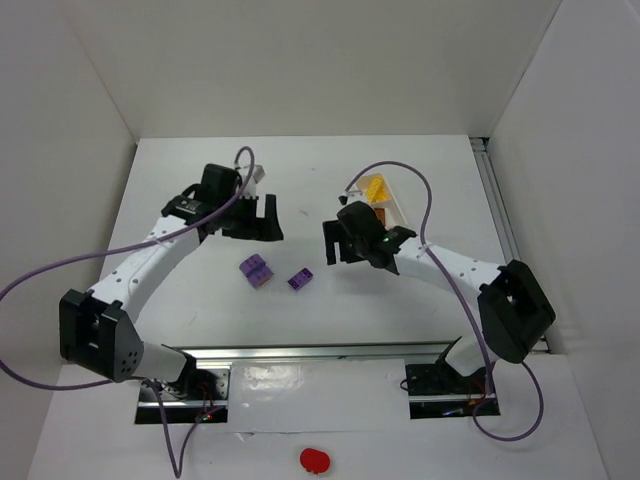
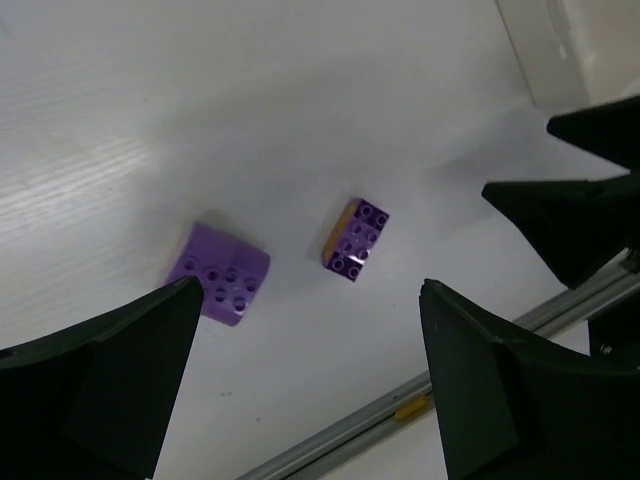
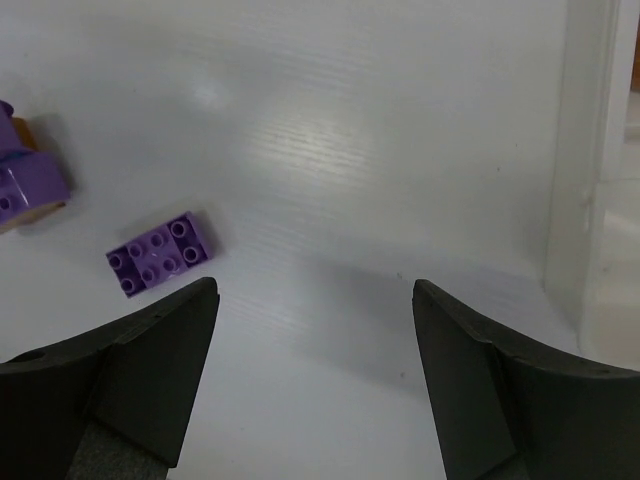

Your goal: Sort the legos into containers by color

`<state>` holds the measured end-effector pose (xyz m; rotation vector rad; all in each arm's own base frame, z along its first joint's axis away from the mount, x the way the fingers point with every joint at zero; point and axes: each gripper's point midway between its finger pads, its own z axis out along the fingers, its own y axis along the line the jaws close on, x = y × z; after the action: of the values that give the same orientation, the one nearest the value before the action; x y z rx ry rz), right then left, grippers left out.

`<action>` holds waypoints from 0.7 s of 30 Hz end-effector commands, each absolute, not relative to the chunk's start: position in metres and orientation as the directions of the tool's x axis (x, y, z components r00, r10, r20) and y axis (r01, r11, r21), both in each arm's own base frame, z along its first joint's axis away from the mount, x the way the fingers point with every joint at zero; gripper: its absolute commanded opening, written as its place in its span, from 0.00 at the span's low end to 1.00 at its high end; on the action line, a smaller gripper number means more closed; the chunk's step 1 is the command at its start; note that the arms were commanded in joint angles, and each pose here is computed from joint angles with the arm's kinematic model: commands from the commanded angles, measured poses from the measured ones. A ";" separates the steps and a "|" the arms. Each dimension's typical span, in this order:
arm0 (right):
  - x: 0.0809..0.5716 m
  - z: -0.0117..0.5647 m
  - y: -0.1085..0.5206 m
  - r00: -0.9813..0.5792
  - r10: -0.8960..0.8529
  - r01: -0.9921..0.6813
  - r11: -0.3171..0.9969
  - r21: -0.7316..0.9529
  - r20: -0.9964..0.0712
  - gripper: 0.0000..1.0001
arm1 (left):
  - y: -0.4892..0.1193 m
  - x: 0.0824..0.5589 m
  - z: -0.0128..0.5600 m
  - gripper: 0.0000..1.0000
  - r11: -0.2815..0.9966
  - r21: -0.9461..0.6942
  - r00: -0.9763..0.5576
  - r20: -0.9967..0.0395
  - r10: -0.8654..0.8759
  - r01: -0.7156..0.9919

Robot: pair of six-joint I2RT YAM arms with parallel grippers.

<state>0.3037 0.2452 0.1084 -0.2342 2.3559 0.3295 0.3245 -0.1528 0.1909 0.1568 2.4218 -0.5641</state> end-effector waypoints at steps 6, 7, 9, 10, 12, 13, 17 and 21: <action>0.261 0.099 0.297 -0.704 -0.251 -0.474 0.862 0.177 -0.664 0.96 | -0.136 0.330 0.190 1.00 0.925 -0.327 -0.772 -0.633 -0.061 0.194; 0.260 0.087 0.301 -0.703 -0.283 -0.492 0.856 0.158 -0.653 0.99 | -0.132 0.334 0.194 1.00 0.929 -0.326 -0.765 -0.639 -0.081 0.174; 0.260 0.086 0.313 -0.661 -0.348 -0.555 0.823 0.120 -0.665 0.99 | -0.121 0.336 0.195 1.00 0.940 -0.313 -0.760 -0.641 -0.106 0.132; 0.258 0.074 0.316 -0.654 -0.385 -0.576 0.811 0.099 -0.652 0.99 | -0.115 0.340 0.199 1.00 0.945 -0.305 -0.749 -0.652 -0.119 0.116; 0.264 0.076 0.325 -0.615 -0.421 -0.598 0.800 0.047 -0.667 0.99 | -0.107 0.340 0.201 1.00 0.951 -0.295 -0.744 -0.655 -0.131 0.092; 0.263 0.067 0.329 -0.604 -0.457 -0.616 0.787 0.018 -0.653 0.99 | -0.101 0.340 0.200 1.00 0.953 -0.294 -0.748 -0.649 -0.141 0.076; 0.269 0.058 0.339 -0.581 -0.481 -0.624 0.781 -0.021 -0.656 0.99 | -0.090 0.341 0.207 1.00 0.952 -0.302 -0.729 -0.662 -0.176 0.045; 0.276 0.048 0.348 -0.572 -0.487 -0.630 0.776 -0.026 -0.661 0.99 | -0.087 0.341 0.211 1.00 0.947 -0.317 -0.723 -0.664 -0.190 0.043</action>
<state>0.2554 0.3239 0.0324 -0.8386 2.3978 0.2515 0.3375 -0.0886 0.1848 -0.0787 2.4176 -0.3822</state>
